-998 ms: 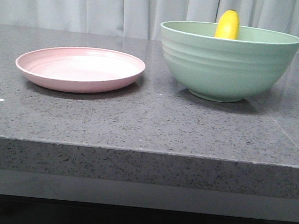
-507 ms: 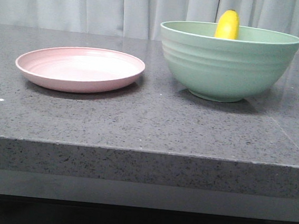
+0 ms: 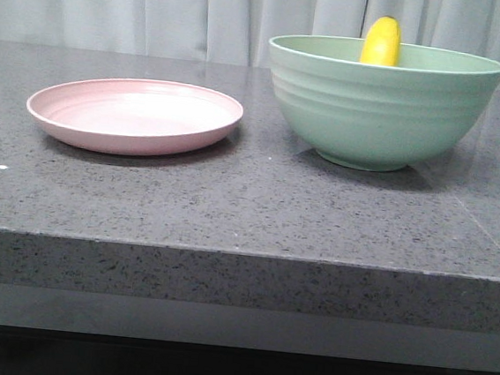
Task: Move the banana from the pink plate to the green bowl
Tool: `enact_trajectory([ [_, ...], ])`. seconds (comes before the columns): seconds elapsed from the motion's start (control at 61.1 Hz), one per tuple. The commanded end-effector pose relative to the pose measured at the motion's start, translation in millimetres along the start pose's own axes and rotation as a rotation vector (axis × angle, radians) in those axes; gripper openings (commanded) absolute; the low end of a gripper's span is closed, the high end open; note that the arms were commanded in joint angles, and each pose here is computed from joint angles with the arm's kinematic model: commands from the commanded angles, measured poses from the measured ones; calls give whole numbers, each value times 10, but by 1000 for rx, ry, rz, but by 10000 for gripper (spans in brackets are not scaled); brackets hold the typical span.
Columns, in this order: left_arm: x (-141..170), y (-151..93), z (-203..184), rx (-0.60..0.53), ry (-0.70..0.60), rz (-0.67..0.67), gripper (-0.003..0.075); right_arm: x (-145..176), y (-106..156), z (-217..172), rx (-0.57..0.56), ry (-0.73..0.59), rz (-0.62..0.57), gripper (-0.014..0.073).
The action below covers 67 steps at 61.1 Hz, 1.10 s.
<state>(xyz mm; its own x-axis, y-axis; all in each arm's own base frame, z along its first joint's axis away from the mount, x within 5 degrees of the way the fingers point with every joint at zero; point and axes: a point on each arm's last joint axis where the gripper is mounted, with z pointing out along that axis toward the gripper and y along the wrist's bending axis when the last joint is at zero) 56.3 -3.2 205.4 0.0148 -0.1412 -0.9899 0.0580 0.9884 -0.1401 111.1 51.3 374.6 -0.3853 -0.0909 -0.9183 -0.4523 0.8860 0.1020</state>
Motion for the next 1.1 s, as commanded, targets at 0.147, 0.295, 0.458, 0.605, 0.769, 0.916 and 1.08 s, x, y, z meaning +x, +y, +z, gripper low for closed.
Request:
enact_trajectory([
  [0.147,-72,-7,-19,10,-94,-7,-20,412,-183,-235,247,-310,18,-69],
  [0.295,-72,-7,-19,10,-94,-7,-20,843,-230,-261,334,-412,27,-69],
  [0.458,-72,-7,-19,10,-94,-7,-20,1098,-257,-214,358,-446,27,-69],
  [0.605,-72,-7,-19,10,-94,-7,-20,1200,-276,-187,371,-464,27,-69],
  [0.769,-72,-7,-19,10,-94,-7,-20,1348,-287,-220,401,-558,28,-69],
  [0.916,-72,-7,-19,10,-94,-7,-20,1541,-319,-164,407,-656,68,-69],
  [1.08,-72,-7,-19,10,-94,-7,-20,1745,-357,-81,439,-619,81,-69],
])
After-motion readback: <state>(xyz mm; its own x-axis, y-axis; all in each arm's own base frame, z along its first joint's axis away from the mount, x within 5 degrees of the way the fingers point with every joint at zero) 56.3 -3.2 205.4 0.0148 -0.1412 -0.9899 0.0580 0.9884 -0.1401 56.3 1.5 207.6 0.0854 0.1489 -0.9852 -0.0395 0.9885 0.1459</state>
